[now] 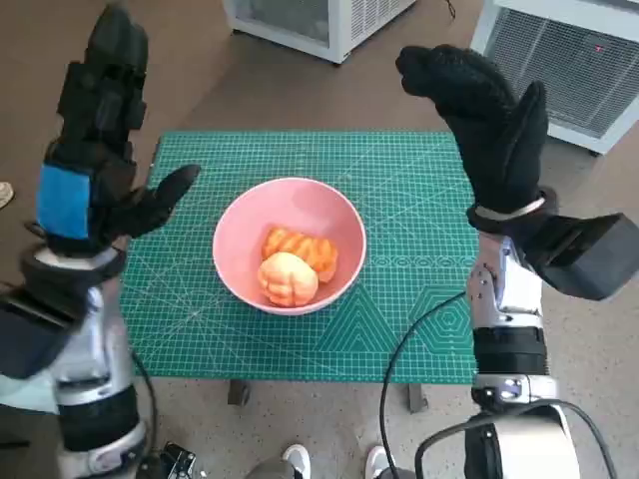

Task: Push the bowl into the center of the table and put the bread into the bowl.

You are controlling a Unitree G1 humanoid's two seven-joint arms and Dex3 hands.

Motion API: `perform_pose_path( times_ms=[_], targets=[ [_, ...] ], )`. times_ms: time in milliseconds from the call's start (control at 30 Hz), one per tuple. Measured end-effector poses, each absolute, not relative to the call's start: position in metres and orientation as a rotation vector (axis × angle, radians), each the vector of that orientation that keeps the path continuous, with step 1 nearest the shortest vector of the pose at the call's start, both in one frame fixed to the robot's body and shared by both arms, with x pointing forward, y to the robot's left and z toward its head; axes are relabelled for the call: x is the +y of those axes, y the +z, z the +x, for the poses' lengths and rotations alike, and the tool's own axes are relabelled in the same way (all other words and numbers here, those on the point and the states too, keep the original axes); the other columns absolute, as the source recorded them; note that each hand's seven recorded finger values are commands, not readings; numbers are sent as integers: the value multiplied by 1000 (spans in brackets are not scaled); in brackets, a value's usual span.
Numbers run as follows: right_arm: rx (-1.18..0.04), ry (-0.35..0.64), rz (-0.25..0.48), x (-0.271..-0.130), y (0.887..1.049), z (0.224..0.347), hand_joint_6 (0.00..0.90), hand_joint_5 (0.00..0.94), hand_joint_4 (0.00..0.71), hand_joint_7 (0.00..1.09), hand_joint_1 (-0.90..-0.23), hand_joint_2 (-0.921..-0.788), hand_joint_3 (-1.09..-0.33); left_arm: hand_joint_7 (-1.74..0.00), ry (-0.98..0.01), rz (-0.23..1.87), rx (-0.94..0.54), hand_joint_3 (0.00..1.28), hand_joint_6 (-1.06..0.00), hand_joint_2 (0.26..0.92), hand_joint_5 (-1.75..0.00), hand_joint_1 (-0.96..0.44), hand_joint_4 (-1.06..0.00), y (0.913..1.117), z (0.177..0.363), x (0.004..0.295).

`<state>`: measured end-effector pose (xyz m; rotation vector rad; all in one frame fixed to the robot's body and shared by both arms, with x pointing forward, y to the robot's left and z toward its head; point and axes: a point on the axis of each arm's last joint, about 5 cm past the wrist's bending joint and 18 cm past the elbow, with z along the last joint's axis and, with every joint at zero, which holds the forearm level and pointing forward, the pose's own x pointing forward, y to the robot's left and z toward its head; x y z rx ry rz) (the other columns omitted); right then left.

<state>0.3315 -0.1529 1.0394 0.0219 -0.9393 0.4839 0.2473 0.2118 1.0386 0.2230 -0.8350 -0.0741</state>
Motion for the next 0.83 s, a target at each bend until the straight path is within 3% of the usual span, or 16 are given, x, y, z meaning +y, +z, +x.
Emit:
perform_pose_path(
  times_ms=[833],
  targets=[
    [-954, 489, -29, -145, 1040, 332, -1, 44, 160, 581, -738, -921, -766, -300, -120, 107, -816, 488, 1, 921, -16, -795, -53, 1029, 250, 208]
  ],
)
